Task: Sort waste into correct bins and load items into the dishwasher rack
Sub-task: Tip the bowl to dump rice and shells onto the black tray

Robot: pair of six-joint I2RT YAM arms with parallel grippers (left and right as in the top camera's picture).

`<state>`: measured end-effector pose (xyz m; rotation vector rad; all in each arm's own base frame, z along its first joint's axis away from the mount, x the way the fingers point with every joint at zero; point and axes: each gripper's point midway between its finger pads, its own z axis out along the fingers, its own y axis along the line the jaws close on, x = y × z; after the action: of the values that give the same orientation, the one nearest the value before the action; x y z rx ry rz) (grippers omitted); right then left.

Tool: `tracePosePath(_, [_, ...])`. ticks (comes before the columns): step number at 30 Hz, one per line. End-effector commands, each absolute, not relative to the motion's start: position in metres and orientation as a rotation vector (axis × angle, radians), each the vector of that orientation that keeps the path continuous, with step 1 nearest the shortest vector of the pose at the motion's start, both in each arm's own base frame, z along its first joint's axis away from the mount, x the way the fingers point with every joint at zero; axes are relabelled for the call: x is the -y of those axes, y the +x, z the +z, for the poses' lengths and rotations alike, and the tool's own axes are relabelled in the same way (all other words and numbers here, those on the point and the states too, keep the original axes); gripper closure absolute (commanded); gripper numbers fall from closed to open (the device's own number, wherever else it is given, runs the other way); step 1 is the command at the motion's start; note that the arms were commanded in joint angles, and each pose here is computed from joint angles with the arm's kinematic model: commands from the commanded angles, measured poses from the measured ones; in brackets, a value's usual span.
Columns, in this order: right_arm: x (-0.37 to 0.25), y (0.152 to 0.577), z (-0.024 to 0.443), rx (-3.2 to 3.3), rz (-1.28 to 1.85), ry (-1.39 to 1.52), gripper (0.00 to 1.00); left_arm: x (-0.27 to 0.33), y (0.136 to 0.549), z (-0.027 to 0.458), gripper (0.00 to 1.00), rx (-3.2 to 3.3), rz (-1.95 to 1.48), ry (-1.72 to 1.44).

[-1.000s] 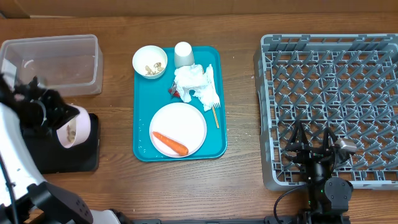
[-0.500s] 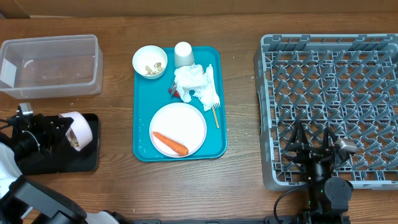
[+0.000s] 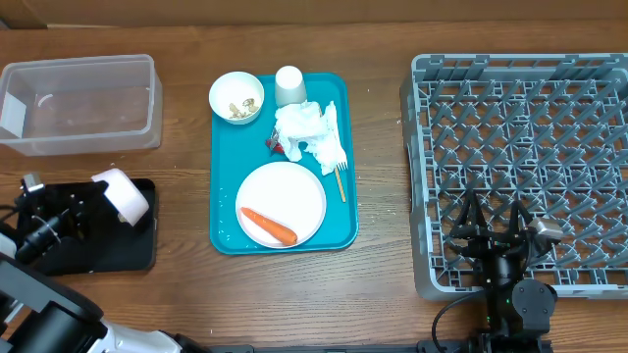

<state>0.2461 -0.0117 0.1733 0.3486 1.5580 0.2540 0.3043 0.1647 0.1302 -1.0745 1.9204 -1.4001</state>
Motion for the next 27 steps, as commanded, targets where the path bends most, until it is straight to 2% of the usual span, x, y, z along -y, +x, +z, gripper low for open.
tracePosePath(1, [0.012,0.246,0.171,-1.557,0.247,0.344,0.0,-0.176,0.3,0.145,0.96,-1.787,-1.47,-1.066])
tracePosePath(5, [0.012,0.246,0.171,-1.556,0.247,0.344,0.0,-0.184,0.296,0.165,0.96,-1.655,-1.535,-1.028])
tracePosePath(13, [0.012,0.246,0.171,-1.556,0.247,0.344,0.0,-0.193,0.289,0.153,0.96,-1.703,-1.457,-1.079])
tracePosePath(19, [0.012,0.246,0.171,-1.556,0.247,0.344,0.0,-0.196,0.293,0.181,0.96,-1.557,-1.549,-0.97])
tracePosePath(27, [0.012,0.246,0.171,-1.557,0.247,0.344,0.0,-0.205,0.292,0.185,0.96,-1.505,-1.604,-1.027])
